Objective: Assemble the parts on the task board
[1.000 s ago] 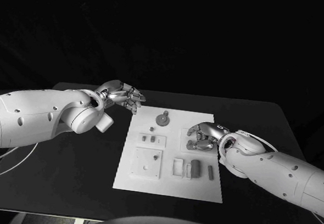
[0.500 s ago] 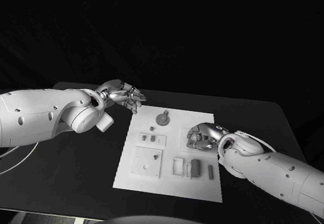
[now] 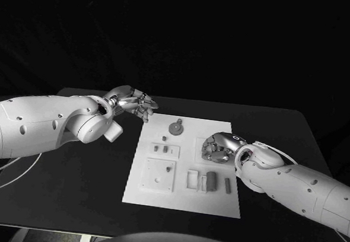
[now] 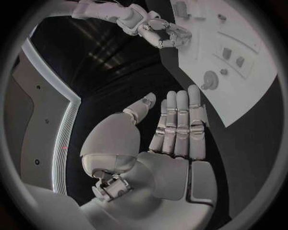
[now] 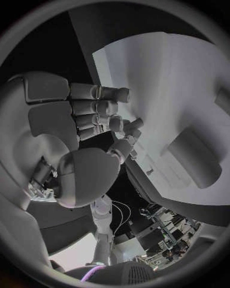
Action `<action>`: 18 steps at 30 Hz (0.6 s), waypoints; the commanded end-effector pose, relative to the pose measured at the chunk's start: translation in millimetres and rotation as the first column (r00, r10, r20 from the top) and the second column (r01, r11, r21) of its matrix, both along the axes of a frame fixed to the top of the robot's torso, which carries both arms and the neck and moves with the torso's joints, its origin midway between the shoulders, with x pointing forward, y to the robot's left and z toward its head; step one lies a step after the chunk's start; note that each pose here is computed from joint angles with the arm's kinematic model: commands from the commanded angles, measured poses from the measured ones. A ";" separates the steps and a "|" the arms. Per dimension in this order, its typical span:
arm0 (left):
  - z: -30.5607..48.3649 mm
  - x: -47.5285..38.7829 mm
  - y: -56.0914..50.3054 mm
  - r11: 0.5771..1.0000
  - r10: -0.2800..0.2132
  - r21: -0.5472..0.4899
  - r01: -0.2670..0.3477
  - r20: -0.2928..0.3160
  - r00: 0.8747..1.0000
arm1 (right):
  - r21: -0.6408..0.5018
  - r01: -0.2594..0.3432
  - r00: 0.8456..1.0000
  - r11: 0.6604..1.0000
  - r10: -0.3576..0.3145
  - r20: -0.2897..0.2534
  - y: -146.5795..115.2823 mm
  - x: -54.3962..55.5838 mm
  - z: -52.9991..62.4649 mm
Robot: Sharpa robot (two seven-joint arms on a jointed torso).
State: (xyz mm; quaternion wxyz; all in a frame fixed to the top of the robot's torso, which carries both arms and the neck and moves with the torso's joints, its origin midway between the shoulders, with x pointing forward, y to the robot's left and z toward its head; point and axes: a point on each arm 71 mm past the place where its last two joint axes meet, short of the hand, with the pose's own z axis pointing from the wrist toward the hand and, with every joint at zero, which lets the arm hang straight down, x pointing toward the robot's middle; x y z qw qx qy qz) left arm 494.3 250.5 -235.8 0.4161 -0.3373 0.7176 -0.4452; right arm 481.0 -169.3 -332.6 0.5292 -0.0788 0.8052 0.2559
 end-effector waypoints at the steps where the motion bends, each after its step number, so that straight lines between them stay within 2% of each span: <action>1: 1.4 -0.1 -2.0 1.000 -0.011 -0.010 0.011 0.004 1.000 | -0.002 -0.014 1.000 1.000 0.014 0.013 1.1 -0.2 0.4; 18: 0.9 0.0 -1.2 1.000 -0.010 -0.008 0.010 -0.002 1.000 | 0.021 -0.017 0.999 1.000 0.016 0.050 0.5 0.5 3.5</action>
